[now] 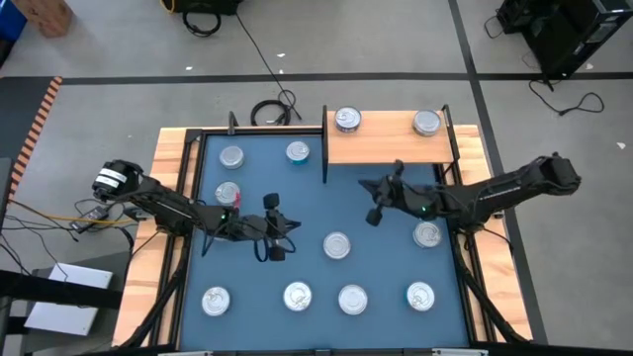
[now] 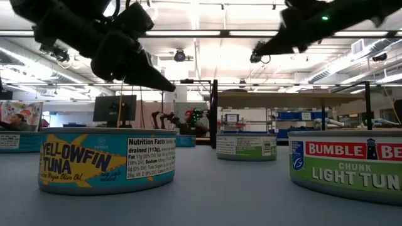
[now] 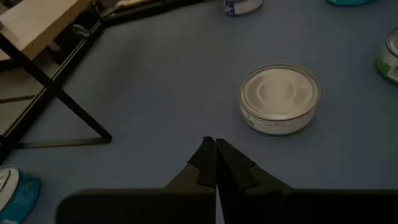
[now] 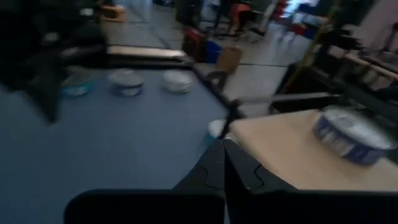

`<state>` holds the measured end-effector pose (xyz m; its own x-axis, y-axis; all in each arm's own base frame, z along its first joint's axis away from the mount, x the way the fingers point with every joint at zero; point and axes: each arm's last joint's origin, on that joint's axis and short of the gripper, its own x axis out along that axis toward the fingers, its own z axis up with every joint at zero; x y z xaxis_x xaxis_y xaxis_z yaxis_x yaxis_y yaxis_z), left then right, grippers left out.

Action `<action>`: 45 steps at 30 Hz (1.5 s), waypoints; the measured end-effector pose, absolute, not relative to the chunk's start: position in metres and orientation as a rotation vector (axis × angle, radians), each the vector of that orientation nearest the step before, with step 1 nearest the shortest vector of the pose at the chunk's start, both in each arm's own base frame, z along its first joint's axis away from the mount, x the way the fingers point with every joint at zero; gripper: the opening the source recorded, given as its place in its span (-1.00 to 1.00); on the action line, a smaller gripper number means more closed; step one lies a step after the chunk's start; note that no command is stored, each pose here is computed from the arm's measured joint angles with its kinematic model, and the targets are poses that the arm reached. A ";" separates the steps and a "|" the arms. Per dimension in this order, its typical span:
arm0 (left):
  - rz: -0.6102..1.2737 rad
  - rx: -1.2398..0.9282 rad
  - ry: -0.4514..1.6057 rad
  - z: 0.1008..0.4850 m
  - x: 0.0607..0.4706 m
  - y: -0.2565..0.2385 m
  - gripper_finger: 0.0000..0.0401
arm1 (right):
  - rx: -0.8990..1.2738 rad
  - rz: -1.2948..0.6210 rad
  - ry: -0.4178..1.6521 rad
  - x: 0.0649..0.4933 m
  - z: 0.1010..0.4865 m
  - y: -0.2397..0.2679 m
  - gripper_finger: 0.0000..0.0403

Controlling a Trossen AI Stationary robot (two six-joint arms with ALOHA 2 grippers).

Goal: Stack canned seafood by type on shelf
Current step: Put the center left yellow-blue tuna can on the shelf

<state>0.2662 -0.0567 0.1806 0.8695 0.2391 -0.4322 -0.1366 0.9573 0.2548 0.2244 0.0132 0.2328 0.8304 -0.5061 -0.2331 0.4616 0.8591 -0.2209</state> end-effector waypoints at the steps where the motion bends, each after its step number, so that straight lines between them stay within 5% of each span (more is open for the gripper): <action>1: 0.200 0.225 0.485 0.183 0.268 -0.058 -0.98 | -0.149 -0.491 0.296 0.222 0.228 0.017 -0.99; 10: 0.181 0.265 0.746 0.209 0.271 -0.067 -0.98 | 0.029 -0.263 0.309 0.221 0.215 0.030 -0.83; 17: 0.165 0.160 1.045 0.230 0.247 -0.092 -0.98 | -0.015 -0.156 0.311 0.218 0.215 0.047 -0.97; 23: 0.217 0.023 1.251 0.226 0.214 -0.113 -0.97 | 0.002 -0.108 0.307 0.215 0.215 0.060 -0.85; 35: 0.553 -0.074 1.371 0.200 0.181 -0.105 -0.58 | -0.003 -0.082 0.306 0.212 0.215 0.068 -0.86; 45: 0.610 -0.127 1.379 0.176 0.181 -0.087 -0.43 | -0.003 -0.082 0.306 0.212 0.215 0.068 -0.87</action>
<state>0.1814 -0.0874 0.1756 0.0641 0.3308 -0.9415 -0.4746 0.8401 0.2628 0.2122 0.0684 0.2152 0.9502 -0.0816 -0.3007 0.0806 0.9966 -0.0156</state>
